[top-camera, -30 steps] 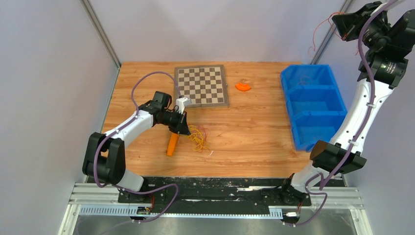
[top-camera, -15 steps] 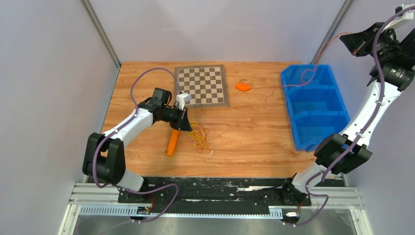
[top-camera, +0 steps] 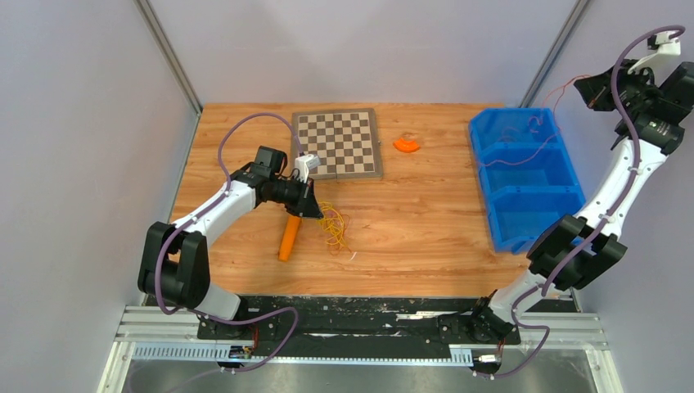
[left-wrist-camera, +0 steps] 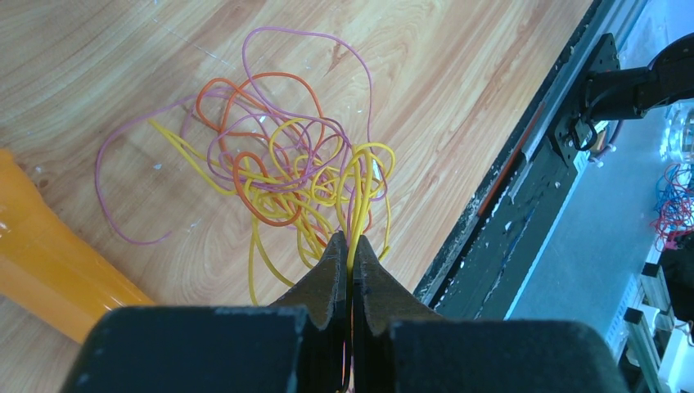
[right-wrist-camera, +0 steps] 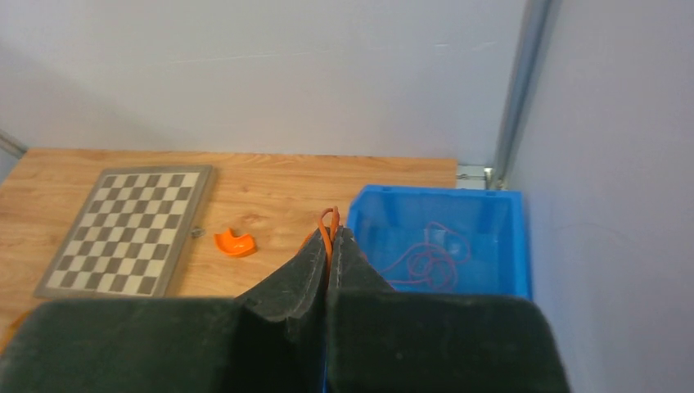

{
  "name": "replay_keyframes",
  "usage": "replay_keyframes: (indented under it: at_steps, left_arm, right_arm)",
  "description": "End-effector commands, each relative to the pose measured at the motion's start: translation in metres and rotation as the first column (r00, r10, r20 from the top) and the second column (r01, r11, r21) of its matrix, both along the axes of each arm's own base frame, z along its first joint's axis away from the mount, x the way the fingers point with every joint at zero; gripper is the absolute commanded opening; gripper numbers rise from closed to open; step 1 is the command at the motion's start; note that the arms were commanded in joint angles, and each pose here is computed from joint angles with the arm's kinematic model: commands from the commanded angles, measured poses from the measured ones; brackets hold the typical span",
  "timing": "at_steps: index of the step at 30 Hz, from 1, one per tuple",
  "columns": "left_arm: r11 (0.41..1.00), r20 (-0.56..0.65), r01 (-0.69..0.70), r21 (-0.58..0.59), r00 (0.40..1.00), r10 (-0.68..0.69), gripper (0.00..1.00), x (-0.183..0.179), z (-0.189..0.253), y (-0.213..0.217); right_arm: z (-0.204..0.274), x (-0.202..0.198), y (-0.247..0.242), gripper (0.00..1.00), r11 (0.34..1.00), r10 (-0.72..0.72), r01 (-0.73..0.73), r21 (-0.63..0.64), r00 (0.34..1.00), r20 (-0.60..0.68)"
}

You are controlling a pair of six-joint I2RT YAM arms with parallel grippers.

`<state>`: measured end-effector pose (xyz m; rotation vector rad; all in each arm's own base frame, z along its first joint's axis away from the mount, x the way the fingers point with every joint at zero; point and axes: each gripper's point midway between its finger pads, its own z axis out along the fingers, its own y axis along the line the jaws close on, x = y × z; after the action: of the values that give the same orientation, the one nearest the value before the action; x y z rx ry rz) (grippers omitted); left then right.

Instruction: Untangle the cables

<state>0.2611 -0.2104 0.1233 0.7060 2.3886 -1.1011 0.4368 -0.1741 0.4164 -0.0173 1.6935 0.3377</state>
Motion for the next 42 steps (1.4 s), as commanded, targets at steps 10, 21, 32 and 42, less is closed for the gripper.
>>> replay_keyframes:
  at_steps: [10, 21, 32, 42]
  left_arm:
    - [1.000, 0.058, 0.014, -0.015, 0.998, -0.013, 0.00, 0.013, 0.012, -0.004]
    - [1.000, 0.050, 0.013, -0.011, 0.999, -0.012, 0.00, 0.015, 0.010, -0.004]
    - [1.000, 0.048, 0.013, -0.017, 0.999, -0.012, 0.00, 0.018, 0.012, -0.006]
    - [0.998, 0.050, 0.022, -0.059, 0.999, -0.019, 0.00, 0.024, 0.024, -0.017]
  right_arm:
    - [0.056, -0.002, -0.072, 0.00, 0.955, -0.204, 0.230, -0.188, 0.968, 0.148]
    - [0.029, -0.001, -0.079, 0.00, 0.959, -0.209, 0.224, -0.172, 0.973, 0.098]
    - [-0.089, 0.003, -0.044, 0.29, 0.991, -0.105, 0.087, -0.100, 0.976, -0.189]
    - [-0.083, -0.021, -0.005, 0.82, 0.999, 0.044, -0.041, 0.019, 0.973, -0.227]
